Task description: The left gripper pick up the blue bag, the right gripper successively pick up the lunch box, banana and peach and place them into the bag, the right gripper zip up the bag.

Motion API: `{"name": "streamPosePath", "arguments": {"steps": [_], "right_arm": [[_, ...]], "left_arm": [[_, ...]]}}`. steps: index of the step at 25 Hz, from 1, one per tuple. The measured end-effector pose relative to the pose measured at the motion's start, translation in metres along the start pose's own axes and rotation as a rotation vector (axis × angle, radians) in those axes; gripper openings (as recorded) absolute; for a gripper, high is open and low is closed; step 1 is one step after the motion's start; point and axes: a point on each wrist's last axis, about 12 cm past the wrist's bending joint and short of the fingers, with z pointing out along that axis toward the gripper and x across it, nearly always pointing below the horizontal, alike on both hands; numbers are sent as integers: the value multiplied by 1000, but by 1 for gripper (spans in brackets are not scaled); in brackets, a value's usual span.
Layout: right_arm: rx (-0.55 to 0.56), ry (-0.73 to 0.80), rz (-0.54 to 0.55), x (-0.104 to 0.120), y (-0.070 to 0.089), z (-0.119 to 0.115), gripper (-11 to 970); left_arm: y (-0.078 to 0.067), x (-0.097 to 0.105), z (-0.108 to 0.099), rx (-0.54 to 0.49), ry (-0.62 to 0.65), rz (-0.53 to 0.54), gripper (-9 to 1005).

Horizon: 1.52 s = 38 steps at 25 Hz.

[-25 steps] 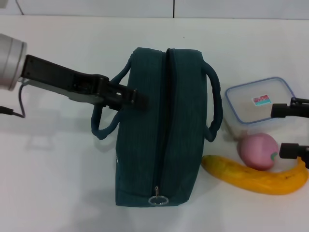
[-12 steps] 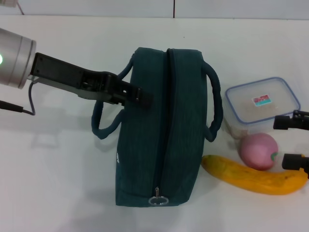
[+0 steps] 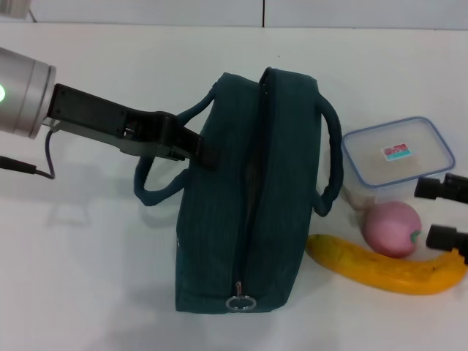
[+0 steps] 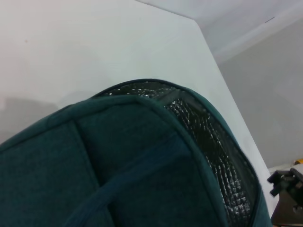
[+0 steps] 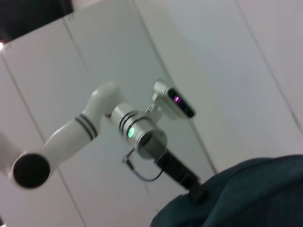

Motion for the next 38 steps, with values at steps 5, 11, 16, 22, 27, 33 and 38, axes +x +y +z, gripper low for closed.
{"name": "streamPosePath", "arguments": {"steps": [5, 11, 16, 22, 27, 33, 38], "right_arm": [[26, -39, 13, 2, 1, -4, 869], [71, -133, 44, 4, 1, -8, 869], [224, -329, 166, 15, -6, -16, 869], [554, -624, 492, 58, -17, -27, 870], [720, -665, 619, 81, -26, -28, 870], [813, -605, 696, 84, -49, -17, 869], [767, -537, 703, 77, -58, 2, 869]], "left_arm": [[0, 0, -1, -11, -4, 6, 169], [-1, -2, -2, -4, -19, 7, 54], [0, -1, 1, 5, -16, 3, 57], [-1, 0, 5, 13, -10, 29, 57], [-1, 2, 5, 19, -10, 53, 57], [-1, 3, 8, 44, -10, 76, 58], [0, 4, 9, 52, -10, 79, 58]]}}
